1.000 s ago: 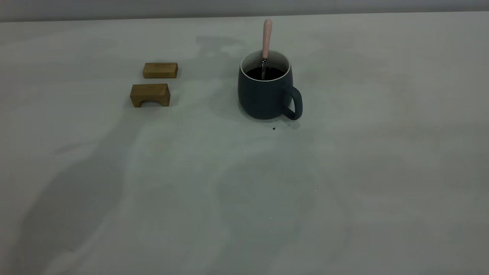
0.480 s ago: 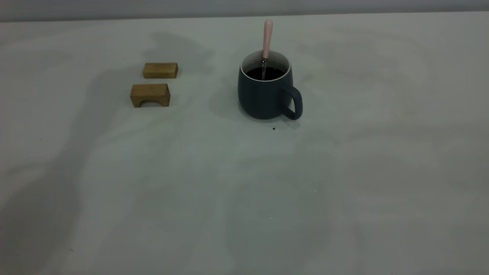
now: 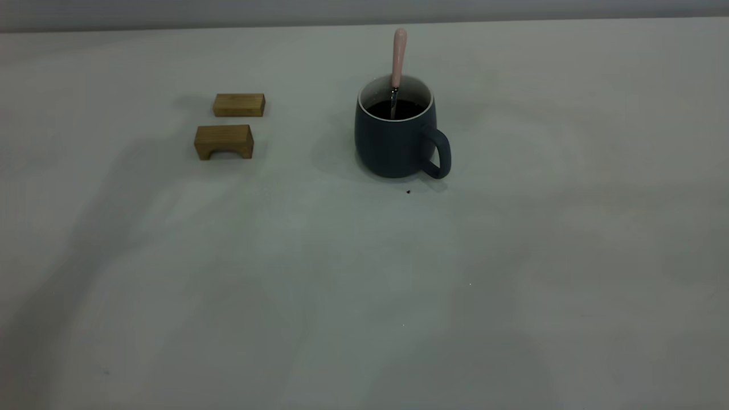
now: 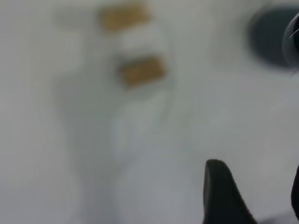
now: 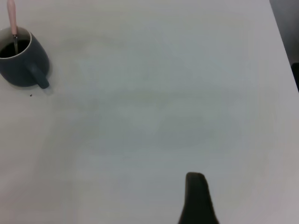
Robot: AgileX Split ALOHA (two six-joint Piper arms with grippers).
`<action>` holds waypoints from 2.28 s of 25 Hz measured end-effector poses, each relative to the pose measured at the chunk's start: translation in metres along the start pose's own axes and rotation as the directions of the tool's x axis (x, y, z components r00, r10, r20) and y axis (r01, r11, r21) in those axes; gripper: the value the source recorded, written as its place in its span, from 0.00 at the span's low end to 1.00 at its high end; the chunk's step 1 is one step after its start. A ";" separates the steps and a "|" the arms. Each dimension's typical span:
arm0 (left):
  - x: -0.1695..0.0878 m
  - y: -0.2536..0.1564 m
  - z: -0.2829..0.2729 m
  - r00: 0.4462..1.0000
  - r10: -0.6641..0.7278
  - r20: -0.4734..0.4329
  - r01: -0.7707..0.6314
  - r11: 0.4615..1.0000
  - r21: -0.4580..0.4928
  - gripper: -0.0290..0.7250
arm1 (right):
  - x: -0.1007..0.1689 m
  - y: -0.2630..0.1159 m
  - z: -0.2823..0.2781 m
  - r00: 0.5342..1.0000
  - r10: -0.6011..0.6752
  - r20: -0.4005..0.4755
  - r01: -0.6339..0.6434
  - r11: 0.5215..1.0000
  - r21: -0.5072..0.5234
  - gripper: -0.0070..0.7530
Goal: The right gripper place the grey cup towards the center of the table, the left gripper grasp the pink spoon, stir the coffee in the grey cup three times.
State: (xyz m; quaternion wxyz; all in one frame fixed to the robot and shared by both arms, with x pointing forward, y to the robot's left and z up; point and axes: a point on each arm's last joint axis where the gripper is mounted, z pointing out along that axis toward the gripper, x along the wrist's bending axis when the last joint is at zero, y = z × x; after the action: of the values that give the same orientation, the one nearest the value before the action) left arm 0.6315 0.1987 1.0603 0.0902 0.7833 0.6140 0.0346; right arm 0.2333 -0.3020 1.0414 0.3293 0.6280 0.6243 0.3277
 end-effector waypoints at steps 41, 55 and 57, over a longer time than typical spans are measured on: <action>0.010 -0.413 -0.052 0.937 -0.327 -0.126 0.177 0.753 -0.634 0.61 | 0.000 0.000 0.000 1.000 0.000 0.000 0.000 1.000 0.000 0.78; 0.006 -0.421 -0.051 0.954 -0.282 -0.104 0.143 0.730 -0.669 0.61 | 0.000 0.000 0.000 1.000 0.000 0.000 0.000 1.000 0.000 0.78; 0.006 -0.421 -0.051 0.954 -0.282 -0.103 0.143 0.730 -0.669 0.61 | 0.000 0.000 0.000 1.000 0.000 0.000 0.000 1.000 0.000 0.78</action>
State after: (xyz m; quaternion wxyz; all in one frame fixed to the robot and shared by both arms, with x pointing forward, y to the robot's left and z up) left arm 0.2223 0.3062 1.0331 0.2999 0.6188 0.6547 0.3139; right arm 0.2333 -0.3020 1.0414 0.3293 0.6279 0.6244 0.3276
